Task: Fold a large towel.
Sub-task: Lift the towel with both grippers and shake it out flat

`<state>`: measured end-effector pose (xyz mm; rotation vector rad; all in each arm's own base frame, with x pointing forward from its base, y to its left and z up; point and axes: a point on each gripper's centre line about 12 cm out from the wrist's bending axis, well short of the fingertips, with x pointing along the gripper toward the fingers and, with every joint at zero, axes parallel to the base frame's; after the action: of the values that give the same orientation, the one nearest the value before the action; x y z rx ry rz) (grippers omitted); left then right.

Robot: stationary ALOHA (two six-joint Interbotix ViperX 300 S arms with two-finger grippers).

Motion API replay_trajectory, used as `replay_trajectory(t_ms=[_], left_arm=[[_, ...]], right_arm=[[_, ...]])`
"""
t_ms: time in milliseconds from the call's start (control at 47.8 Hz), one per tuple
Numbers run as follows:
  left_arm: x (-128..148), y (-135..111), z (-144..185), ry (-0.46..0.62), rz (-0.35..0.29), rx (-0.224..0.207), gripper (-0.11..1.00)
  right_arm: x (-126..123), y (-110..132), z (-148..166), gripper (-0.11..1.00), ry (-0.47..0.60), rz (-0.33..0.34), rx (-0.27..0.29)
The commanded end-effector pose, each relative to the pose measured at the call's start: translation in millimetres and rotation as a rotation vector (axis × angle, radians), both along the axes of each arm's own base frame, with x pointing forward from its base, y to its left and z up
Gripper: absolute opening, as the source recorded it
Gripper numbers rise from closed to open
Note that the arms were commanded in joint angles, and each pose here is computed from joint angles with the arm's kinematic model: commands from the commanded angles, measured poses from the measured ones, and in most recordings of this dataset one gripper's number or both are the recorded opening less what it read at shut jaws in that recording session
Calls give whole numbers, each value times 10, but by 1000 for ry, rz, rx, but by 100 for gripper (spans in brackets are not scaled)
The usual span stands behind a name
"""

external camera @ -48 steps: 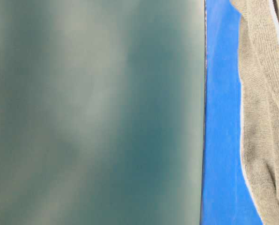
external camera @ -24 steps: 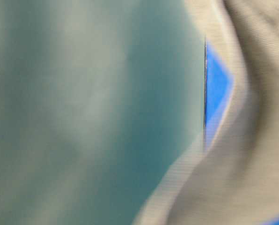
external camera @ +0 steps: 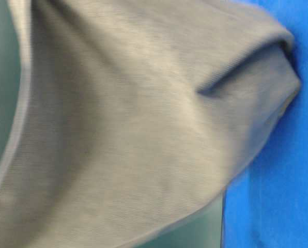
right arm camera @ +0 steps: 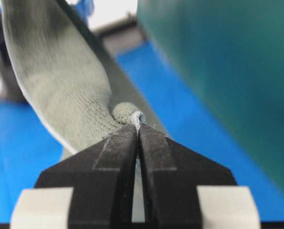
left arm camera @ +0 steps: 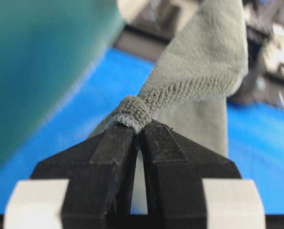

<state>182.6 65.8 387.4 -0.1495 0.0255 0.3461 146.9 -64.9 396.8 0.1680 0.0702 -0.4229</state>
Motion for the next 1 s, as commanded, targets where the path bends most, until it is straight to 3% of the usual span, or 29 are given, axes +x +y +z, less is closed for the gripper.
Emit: replay_trajectory(t_ms=[0,188,293,439,627,753,816,920,983], left_arm=[[-28,51,377,-71,29,52,1],[7,184,794,-101,88,170,1],[100,345,900,-82,139,211,1],[253,562,921,-50,186,197,1],[318,411,880,-20,113,173,1],[254,135,829,30,9,108,1],[201,9,804,50,-37,53,1],[130,-190,750,83,-112,-76,1],[103,-338,719,103,-170,-177,1]], right_arm=[[-75,-47,367,1,-108,-47,-55],[-134,-211,670,1,-190,-156,-111],[-141,-376,763,1,-195,-242,-147],[-130,-639,813,1,-161,-351,-142],[-107,-562,793,1,-117,-310,-63],[-92,-390,722,1,-64,-223,59],[-72,-264,681,1,-36,-153,136],[-42,-65,643,1,-3,-36,236],[-27,71,637,1,16,48,281]])
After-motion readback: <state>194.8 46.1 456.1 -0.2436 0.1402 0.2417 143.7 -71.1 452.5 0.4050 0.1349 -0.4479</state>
